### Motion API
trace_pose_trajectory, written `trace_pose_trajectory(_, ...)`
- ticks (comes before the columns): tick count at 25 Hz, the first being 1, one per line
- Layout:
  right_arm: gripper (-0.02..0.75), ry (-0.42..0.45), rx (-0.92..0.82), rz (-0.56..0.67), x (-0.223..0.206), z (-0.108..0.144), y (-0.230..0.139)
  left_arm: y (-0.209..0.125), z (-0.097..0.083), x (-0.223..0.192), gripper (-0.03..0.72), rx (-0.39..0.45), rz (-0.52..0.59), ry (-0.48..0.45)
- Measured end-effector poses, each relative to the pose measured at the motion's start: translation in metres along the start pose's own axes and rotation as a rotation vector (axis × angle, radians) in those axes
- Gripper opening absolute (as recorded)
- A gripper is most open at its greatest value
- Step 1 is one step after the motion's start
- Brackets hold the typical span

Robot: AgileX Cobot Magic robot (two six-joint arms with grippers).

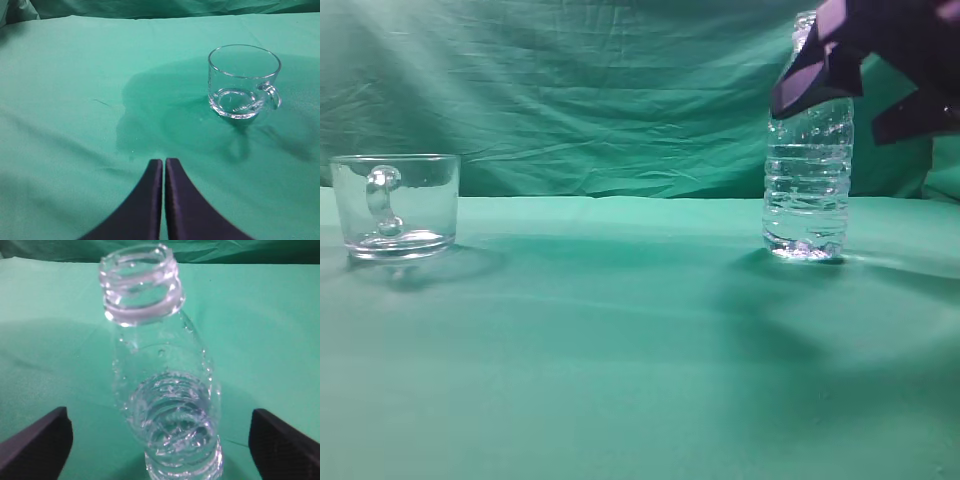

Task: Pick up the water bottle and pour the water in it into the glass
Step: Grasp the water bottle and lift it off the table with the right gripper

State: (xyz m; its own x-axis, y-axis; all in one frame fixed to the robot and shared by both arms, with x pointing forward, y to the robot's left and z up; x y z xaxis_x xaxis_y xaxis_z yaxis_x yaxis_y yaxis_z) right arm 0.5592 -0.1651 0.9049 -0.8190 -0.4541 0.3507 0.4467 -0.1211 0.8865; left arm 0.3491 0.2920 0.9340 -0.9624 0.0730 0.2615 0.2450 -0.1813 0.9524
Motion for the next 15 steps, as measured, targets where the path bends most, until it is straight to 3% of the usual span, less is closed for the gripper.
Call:
trace_pose_trajectory(3,0.671,0.014,-0.006,-0.012,-0.018,-0.003,-0.003,0.000,0.000,0.000,0.000,0.000,0.000,0.000)
trace_pose_trajectory(4,0.625,0.016,-0.009,-0.011,-0.023,-0.004,-0.005,0.000,0.000,0.000,0.000,0.000,0.000,0.000)
trace_pose_trajectory(7,0.624,0.018,-0.011,-0.010,-0.037,-0.007,-0.008,0.000,0.000,0.000,0.000,0.000,0.000,0.000)
trace_pose_trajectory(8,0.571,0.019,-0.012,-0.010,-0.041,-0.008,-0.009,0.000,0.000,0.000,0.000,0.000,0.000,0.000)
trace_pose_trajectory(12,0.573,0.028,0.002,-0.027,-0.045,-0.007,-0.008,0.000,0.000,0.000,0.000,0.000,0.000,0.000)
trace_pose_trajectory(13,0.524,0.030,0.015,-0.031,-0.045,-0.007,-0.008,0.000,0.000,0.000,0.000,0.000,0.000,0.000)
trace_pose_trajectory(15,0.515,0.029,0.024,-0.031,-0.045,-0.007,-0.008,0.000,0.000,0.000,0.000,0.000,0.000,0.000)
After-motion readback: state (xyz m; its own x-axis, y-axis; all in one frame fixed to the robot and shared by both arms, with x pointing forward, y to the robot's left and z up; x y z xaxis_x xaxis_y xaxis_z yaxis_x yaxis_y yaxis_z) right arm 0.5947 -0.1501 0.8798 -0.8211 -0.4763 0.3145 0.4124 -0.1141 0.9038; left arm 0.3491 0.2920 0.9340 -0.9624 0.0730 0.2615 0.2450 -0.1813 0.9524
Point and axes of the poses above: a point on each arm's last joint axis where the gripper is mounted, x pointing back along that axis away from the gripper, z along the wrist's bending axis when the last joint is at zero, y = z × x, the point moved 6 cm from there along -x, pointing out along that axis toward the gripper, and after that the axes turned 8 degrees about -x, right-handed, at the moved point
